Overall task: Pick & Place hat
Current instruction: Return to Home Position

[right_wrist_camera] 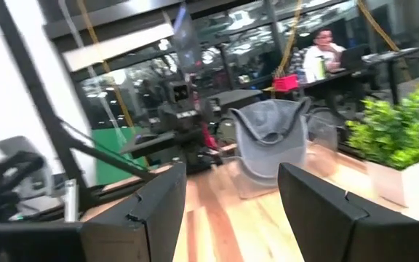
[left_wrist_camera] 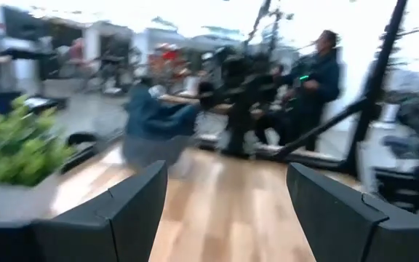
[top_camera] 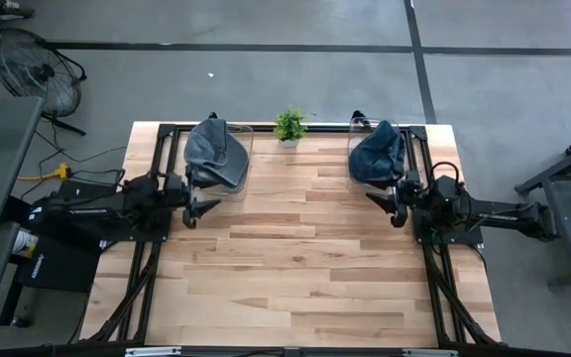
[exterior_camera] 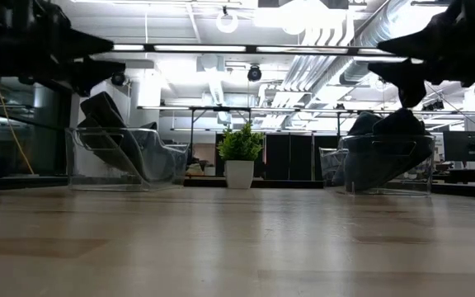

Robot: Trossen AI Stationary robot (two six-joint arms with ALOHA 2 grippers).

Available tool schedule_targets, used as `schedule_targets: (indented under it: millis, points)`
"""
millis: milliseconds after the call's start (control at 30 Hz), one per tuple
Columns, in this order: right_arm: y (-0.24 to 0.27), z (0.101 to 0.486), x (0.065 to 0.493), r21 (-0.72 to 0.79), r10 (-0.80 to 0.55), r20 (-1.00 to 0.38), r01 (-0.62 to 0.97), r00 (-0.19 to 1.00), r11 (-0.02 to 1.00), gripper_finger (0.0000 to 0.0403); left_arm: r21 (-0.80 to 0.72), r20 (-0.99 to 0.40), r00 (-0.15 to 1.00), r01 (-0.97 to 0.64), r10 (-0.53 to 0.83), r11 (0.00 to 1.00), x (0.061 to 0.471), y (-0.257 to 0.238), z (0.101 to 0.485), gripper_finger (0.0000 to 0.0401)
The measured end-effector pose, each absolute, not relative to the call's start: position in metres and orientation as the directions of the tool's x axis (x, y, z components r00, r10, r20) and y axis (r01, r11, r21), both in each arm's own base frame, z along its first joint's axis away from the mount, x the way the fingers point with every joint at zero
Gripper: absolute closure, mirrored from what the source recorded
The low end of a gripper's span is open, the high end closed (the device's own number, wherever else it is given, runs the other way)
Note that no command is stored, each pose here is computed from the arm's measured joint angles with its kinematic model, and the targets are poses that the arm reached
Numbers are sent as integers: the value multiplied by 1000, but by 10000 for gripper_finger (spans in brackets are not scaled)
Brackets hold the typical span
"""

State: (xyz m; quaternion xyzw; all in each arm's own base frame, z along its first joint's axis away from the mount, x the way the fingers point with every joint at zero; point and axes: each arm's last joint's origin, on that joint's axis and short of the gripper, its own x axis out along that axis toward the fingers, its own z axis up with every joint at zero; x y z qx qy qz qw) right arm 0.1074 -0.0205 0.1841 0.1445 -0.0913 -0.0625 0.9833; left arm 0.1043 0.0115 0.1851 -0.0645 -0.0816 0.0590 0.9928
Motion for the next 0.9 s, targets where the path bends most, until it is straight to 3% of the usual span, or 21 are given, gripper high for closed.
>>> schedule_targets:
  millis: [167, 567, 900]
  points:
    - [-20, 184, 107, 285, -119, 162, 70, 980, 956, 190, -125, 142, 990, -4, 22, 992, 101, 8, 183, 121]
    - [-20, 174, 108, 274, -140, 58, 119, 988, 954, 190, -276, -37, 999, -31, 21, 961, 100, 8, 165, 121]
    - [-20, 171, 108, 281, -139, 29, 125, 990, 952, 190, -301, -36, 997, -75, 67, 951, 100, 9, 165, 121]
